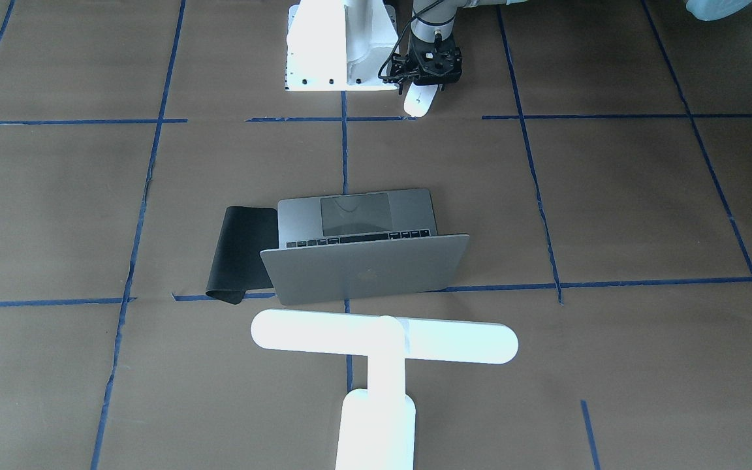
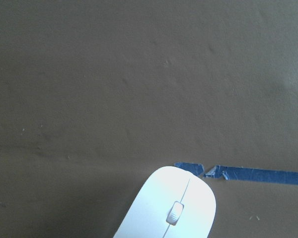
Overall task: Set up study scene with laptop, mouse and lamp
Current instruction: 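Grasp the white mouse with the left gripper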
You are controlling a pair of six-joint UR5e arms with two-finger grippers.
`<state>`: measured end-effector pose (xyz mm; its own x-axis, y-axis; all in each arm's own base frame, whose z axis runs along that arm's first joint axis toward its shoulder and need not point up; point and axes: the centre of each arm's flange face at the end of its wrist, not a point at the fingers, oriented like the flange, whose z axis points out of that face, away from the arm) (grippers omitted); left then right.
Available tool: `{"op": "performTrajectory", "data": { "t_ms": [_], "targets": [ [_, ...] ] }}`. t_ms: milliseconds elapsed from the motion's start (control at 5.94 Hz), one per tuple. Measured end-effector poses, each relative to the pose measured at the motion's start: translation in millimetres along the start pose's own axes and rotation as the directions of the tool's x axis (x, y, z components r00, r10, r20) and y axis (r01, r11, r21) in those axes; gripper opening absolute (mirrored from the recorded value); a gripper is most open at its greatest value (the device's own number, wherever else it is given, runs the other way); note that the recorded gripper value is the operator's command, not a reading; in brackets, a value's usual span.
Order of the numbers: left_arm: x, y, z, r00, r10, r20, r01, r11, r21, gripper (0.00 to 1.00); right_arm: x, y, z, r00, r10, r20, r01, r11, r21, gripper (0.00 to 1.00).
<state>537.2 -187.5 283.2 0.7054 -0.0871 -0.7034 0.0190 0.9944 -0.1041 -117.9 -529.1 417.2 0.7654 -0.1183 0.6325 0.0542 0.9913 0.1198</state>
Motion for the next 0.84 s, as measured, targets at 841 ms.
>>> {"op": "performTrajectory", "data": {
  "t_ms": [841],
  "targets": [
    [-2.5, -3.2, 15.0, 1.0, 0.002, -0.001, -0.002, 1.0, 0.001, 1.0, -0.2, -0.4, -0.1, 1.0, 0.0, -0.001, 0.0, 1.0, 0.001, 1.0]
  ]
}}
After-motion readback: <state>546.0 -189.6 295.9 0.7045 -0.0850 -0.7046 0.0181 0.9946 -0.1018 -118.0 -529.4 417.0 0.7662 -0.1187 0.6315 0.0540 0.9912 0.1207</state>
